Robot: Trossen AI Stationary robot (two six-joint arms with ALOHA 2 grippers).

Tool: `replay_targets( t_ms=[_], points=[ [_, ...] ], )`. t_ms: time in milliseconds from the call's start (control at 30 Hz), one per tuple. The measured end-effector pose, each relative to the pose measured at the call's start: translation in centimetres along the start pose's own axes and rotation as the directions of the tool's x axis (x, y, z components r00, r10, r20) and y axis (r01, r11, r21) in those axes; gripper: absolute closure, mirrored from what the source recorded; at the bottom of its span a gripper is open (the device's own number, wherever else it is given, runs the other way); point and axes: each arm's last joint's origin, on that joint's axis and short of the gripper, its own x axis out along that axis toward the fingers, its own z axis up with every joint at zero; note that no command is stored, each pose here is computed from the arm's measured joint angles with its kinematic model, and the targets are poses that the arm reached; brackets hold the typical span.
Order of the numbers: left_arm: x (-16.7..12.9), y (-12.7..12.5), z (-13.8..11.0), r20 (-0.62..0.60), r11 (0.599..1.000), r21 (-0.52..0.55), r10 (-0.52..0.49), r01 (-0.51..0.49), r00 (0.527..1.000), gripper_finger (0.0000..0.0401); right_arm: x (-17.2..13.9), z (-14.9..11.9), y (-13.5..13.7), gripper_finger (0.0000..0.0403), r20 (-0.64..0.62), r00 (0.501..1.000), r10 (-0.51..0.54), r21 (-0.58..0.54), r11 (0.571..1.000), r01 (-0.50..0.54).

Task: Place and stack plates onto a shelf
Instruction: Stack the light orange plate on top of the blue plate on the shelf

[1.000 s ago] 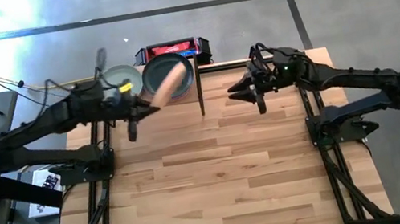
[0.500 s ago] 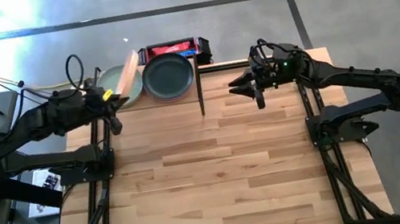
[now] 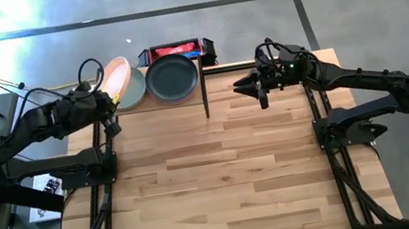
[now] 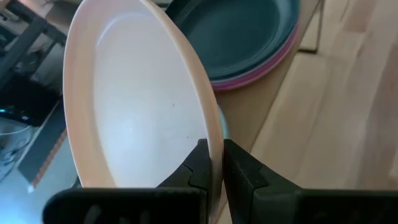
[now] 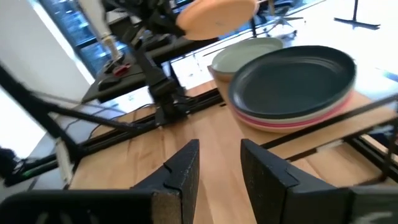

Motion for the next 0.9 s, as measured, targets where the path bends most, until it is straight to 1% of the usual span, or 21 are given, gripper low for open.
replay_targets(
  t_ms=[67, 167, 300, 367, 467, 567, 633, 800, 900],
  points=[
    [0.2, 0.3, 0.3, -0.020, 1.000, 0.019, 0.008, -0.008, 1.000, 0.0388, 0.0, 0.0, -0.1, 0.0295, 0.008, 0.999, -0.034, 0.016, 0.999, 0.034],
    [0.9, 0.4, 0.8, -0.051, 0.997, 0.077, 0.002, 0.002, 0.999, 0.0388, 0.0, 0.0, -0.1, 0.0295, 0.010, 0.999, -0.043, 0.018, 0.999, 0.043],
    [2.3, 0.5, 1.0, -0.143, 0.987, 0.153, -0.026, 0.048, 0.989, 0.0389, 0.0, 0.0, -0.1, 0.0295, 0.008, 0.999, -0.045, 0.034, 0.998, 0.044],
    [2.9, 0.5, 1.0, -0.175, 0.983, 0.168, -0.044, 0.074, 0.983, 0.0389, 0.0, -0.1, -0.2, 0.0295, -0.003, 0.999, -0.047, 0.048, 0.998, 0.047],
    [3.7, 0.7, 1.0, -0.237, 0.977, 0.196, -0.036, 0.084, 0.971, 0.0389, 0.0, -0.3, -0.2, 0.0295, -0.015, 0.999, -0.049, 0.056, 0.997, 0.050],
    [4.4, 1.0, 1.0, -0.272, 0.974, 0.209, -0.029, 0.088, 0.962, 0.0389, 0.1, -0.4, -0.1, 0.0295, -0.028, 0.999, -0.045, 0.076, 0.996, 0.047],
    [4.9, 1.1, 1.0, -0.292, 0.969, 0.226, -0.028, 0.098, 0.956, 0.0389, 0.1, -0.5, 0.1, 0.0295, -0.031, 0.999, -0.038, 0.074, 0.996, 0.040],
    [6.4, 1.1, 1.3, -0.339, 0.957, 0.240, -0.074, 0.162, 0.938, 0.0389, 0.3, -0.6, 0.6, 0.0295, -0.036, 0.999, -0.021, 0.063, 0.998, 0.023],
    [7.3, 1.1, 1.4, -0.370, 0.950, 0.255, -0.078, 0.182, 0.926, 0.0389, 0.3, -0.7, 0.9, 0.0295, -0.033, 0.999, -0.039, 0.056, 0.998, 0.041]
  ],
)
